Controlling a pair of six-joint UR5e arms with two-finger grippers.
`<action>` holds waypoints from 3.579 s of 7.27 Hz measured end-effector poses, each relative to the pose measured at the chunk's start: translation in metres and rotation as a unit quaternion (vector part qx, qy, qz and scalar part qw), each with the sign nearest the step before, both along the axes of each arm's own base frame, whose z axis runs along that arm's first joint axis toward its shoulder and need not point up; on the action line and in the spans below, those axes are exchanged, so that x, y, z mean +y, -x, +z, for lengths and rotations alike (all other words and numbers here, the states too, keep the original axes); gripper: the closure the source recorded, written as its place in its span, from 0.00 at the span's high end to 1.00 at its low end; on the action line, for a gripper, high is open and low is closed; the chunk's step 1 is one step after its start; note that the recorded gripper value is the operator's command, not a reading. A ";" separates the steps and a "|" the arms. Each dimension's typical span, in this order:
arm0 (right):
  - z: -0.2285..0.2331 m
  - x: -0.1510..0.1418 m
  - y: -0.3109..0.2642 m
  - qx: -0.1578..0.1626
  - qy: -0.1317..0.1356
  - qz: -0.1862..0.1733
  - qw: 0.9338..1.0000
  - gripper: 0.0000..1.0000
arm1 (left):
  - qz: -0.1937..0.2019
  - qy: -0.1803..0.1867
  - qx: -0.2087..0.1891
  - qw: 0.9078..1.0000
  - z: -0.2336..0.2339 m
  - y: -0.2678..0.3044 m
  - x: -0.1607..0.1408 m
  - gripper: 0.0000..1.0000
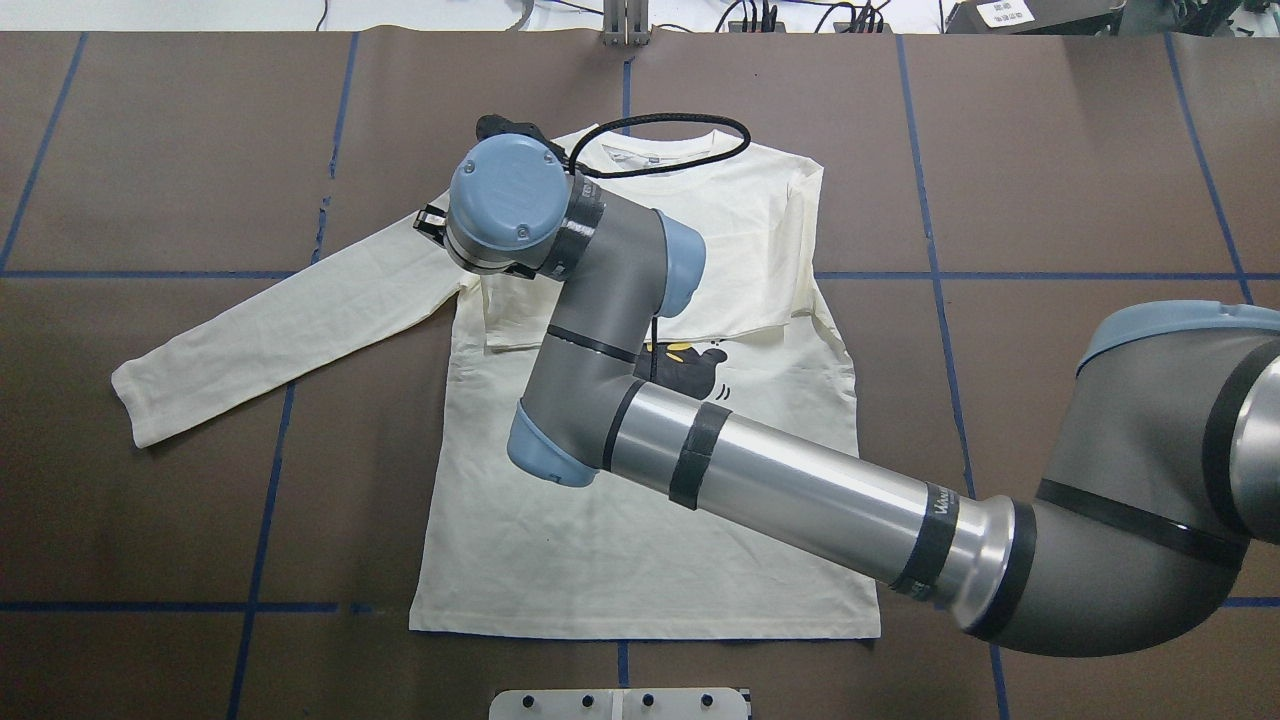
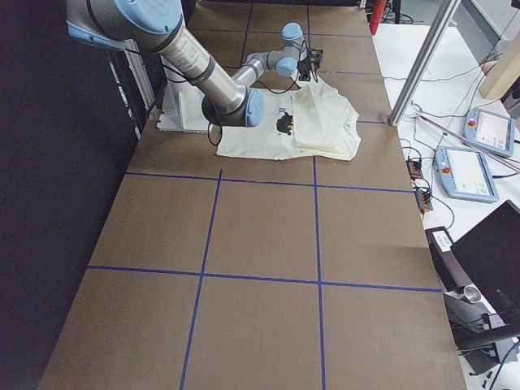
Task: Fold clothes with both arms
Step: 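Fold the grasped sleeve across the shirt chest with the right gripper, release, then grasp the other sleeve cuff with the left gripper while right gripper withdraws, then fold the sleeve across the chest with the left gripper, release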
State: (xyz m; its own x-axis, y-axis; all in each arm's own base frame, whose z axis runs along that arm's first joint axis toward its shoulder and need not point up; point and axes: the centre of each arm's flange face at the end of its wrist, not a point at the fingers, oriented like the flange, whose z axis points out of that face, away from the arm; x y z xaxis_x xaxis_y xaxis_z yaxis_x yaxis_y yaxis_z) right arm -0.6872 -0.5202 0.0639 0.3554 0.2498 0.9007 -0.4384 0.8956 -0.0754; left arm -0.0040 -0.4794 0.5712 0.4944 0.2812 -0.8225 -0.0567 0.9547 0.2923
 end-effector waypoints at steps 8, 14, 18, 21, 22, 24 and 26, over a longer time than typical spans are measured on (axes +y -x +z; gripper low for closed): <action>0.195 -0.010 -0.377 -0.001 0.071 -0.066 0.995 1.00 | -0.092 0.110 -0.096 0.985 0.030 -0.232 -0.002 0.67; 0.208 -0.004 -0.405 0.001 0.063 -0.071 0.995 1.00 | -0.050 0.136 -0.105 0.984 0.037 -0.259 0.016 0.00; 0.213 -0.003 -0.408 0.004 0.067 -0.066 0.996 1.00 | -0.020 0.123 -0.052 0.991 -0.029 -0.265 0.025 0.00; 0.249 0.001 -0.450 0.021 0.061 -0.063 0.996 1.00 | -0.045 0.135 0.035 0.989 -0.215 -0.312 -0.023 0.00; 0.269 0.002 -0.473 0.034 0.047 -0.069 0.996 1.00 | -0.065 0.150 0.054 0.985 -0.291 -0.340 -0.041 0.00; 0.303 0.004 -0.517 0.050 0.029 -0.081 0.995 1.00 | -0.123 0.169 0.072 0.975 -0.411 -0.439 -0.059 0.00; 0.320 0.008 -0.538 0.057 0.023 -0.082 0.995 1.00 | -0.161 0.177 0.073 0.968 -0.504 -0.578 -0.068 0.13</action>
